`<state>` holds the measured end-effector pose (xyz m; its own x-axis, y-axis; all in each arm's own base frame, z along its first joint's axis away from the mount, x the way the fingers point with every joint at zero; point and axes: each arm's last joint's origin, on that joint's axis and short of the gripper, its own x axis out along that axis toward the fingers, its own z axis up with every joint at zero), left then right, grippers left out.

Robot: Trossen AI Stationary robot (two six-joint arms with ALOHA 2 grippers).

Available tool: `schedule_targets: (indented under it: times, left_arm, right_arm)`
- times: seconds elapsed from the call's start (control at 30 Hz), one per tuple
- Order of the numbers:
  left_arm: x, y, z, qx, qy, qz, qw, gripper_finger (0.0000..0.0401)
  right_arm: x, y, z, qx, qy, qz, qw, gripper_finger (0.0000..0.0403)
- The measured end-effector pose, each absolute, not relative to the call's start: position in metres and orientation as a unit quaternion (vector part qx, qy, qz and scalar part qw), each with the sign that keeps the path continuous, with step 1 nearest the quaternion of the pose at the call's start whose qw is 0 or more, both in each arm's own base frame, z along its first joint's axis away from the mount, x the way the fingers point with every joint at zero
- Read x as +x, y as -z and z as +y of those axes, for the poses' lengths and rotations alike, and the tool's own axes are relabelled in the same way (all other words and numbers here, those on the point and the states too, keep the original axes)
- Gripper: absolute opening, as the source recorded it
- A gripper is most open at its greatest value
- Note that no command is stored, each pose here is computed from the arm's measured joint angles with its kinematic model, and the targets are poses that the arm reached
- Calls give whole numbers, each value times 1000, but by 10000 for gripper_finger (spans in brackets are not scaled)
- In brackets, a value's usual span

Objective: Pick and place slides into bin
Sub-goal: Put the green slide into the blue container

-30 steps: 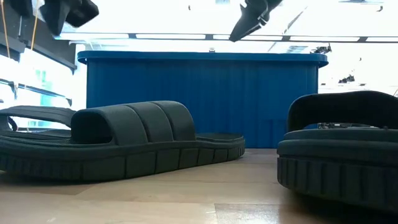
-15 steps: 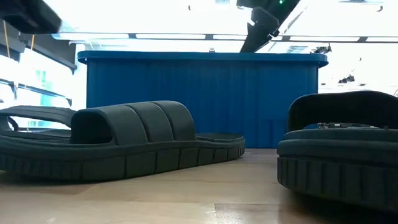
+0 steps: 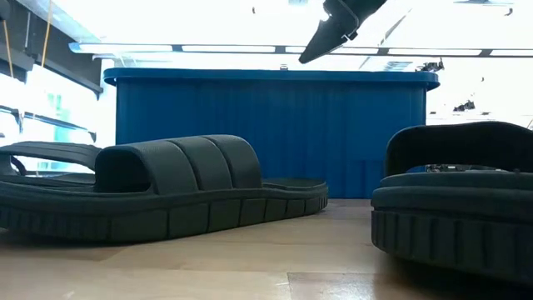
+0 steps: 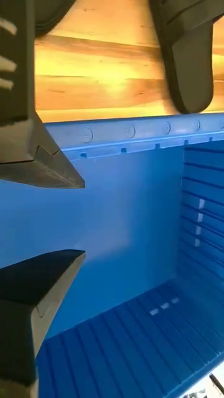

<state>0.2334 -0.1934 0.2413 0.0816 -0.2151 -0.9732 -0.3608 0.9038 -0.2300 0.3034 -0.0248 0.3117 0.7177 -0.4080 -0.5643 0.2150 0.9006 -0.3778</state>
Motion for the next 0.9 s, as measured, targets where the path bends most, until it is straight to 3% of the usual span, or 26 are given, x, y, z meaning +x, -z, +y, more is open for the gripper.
schedule_targets:
  times: [0.3, 0.67, 0.9]
  left_arm:
    - [220, -237, -207, -226, -134, 649, 714, 161]
    - [222, -191, -221, -214, -196, 737, 610, 161]
    - [224, -184, -223, -224, -219, 734, 603, 161]
  right_arm:
    - [303, -312, -25, -143, 170, 335, 916, 161]
    - [304, -313, -25, -162, 165, 330, 915, 161]
    - [306, -315, -25, -160, 166, 317, 920, 161]
